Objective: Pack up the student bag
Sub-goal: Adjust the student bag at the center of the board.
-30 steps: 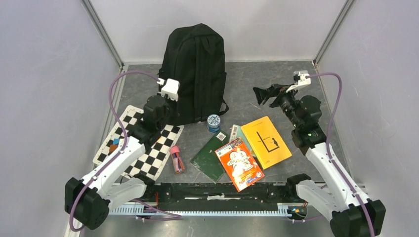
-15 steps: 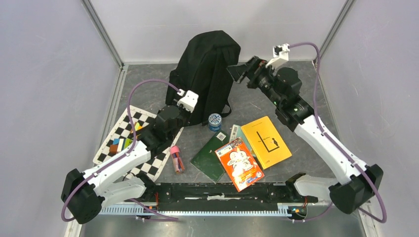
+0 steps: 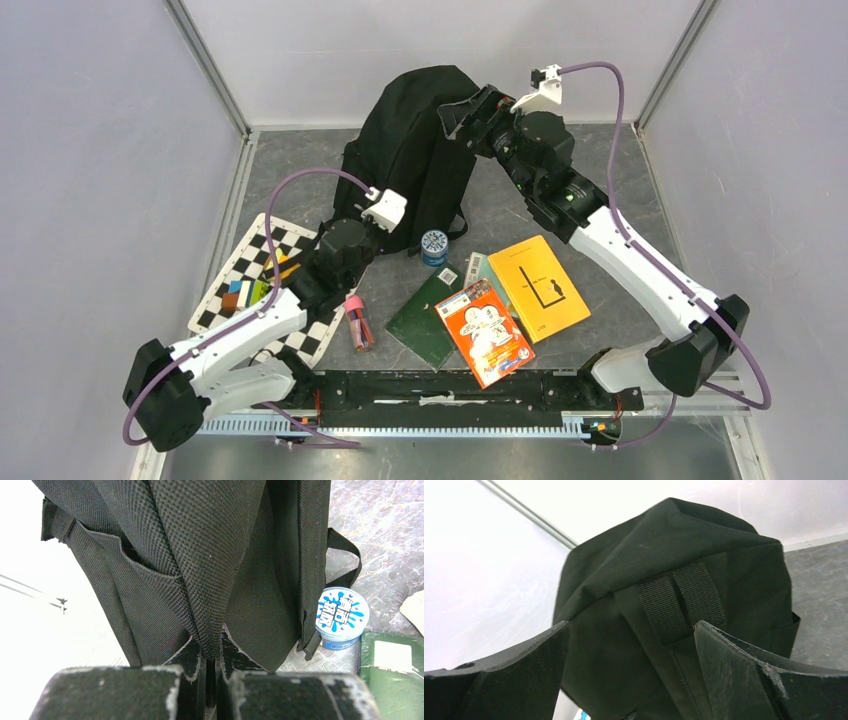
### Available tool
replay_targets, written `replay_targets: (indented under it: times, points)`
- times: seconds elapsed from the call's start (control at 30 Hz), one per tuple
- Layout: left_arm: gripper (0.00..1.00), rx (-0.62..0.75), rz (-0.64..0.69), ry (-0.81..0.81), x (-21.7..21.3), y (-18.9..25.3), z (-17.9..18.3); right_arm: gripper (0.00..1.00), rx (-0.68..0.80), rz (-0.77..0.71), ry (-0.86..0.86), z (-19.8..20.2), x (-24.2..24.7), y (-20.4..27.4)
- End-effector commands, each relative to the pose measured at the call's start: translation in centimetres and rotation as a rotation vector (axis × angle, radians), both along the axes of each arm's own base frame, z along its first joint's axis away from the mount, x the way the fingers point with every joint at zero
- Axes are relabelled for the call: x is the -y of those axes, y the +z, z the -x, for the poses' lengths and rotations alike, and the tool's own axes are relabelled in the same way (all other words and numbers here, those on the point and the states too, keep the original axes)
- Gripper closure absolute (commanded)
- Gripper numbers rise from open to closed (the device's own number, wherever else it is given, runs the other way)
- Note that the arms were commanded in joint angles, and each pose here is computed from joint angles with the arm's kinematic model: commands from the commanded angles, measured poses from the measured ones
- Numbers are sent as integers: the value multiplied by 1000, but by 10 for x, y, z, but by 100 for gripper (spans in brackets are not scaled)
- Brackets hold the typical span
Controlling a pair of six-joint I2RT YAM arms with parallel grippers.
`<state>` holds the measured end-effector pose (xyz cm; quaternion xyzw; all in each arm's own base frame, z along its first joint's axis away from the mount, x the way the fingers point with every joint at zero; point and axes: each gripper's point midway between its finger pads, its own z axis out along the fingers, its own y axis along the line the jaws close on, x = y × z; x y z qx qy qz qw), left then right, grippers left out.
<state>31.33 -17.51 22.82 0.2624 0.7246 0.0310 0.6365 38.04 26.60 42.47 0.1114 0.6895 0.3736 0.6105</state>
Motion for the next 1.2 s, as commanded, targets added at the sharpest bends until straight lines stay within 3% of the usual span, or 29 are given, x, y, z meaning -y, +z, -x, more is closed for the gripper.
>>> replay_targets:
  times: [0.0, 0.4, 0.7, 0.77, 0.9, 0.97, 1.0, 1.03, 1.07, 1.13, 1.17]
  points:
    - [98, 120, 15, 23, -2, 32, -5, 2, 38, -33, -114, -9, 16, 28]
    - [98, 111, -37, -3, 8, 21, -2, 2, 48, 43, -170, -31, 13, 33]
    - [98, 109, -101, -8, 13, 12, -1, 2, -53, 167, -28, -57, -38, -2]
    - [98, 110, -99, 2, 12, 13, -1, 13, -68, 186, -17, -58, -41, -11]
    - [93, 110, -88, 43, 5, 22, 0, 48, -16, 156, 16, -55, -48, -3]
    - [84, 107, -65, 68, -1, 32, 2, 69, 22, 136, 24, -54, -49, 9]
    - [68, 98, -55, 64, -1, 37, 4, 83, 49, 123, 35, -53, -51, 17]
    - [46, 73, -34, 57, -1, 44, 8, 93, 81, 113, 53, -50, -53, 25]
    - [27, 32, -15, 58, -3, 49, 13, 99, 123, 103, 79, -48, -57, 34]
    - [3, -34, 43, 43, -5, 63, 26, 100, 219, 85, 137, -41, -66, 56]
    - [1, -73, 70, 28, -7, 68, 35, 100, 278, 84, 179, -36, -72, 68]
